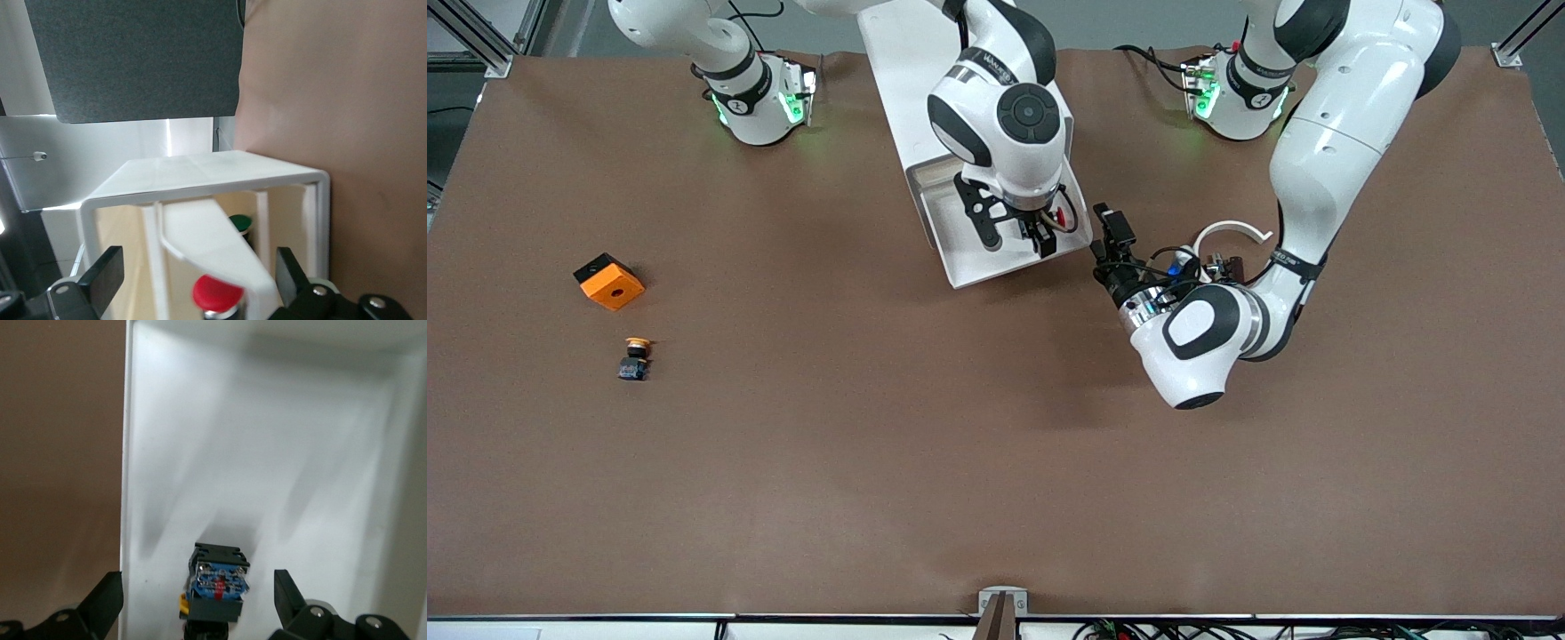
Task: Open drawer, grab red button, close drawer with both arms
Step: 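Grasp the red button inside the drawer with the right gripper, then lift the button out with the right gripper while the left gripper releases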
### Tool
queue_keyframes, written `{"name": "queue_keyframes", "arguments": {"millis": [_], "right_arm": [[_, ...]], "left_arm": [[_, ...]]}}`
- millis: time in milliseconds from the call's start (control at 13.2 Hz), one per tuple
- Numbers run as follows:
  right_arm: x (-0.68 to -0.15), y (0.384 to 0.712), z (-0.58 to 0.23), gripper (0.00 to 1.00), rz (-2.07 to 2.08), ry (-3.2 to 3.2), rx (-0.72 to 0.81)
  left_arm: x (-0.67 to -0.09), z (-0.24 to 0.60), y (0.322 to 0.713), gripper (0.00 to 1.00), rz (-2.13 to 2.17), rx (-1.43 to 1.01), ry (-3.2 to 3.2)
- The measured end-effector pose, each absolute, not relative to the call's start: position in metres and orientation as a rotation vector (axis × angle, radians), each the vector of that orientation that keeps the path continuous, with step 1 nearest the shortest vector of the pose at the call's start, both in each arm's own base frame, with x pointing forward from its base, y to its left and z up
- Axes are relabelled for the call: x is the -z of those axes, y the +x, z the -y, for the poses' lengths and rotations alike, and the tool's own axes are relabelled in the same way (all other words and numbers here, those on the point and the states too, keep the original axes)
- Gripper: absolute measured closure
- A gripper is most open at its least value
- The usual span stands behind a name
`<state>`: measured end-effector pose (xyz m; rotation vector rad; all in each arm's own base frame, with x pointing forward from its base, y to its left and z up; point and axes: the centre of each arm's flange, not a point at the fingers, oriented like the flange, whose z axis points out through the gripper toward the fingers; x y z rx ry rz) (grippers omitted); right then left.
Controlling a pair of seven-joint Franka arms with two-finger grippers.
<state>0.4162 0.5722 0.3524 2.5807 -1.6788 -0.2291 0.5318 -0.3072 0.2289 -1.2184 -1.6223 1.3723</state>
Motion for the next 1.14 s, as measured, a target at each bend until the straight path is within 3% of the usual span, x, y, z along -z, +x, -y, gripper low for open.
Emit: {"name": "queue_keyframes", "arguments": {"millis": [1135], "right_arm": [[-0.337,0.414,-0.576,0.0,1.71,2.539,0.304]], "left_arm": [[-0.32,0.251,0.555,0.0,1.35,-1.357,-2.033]]}}
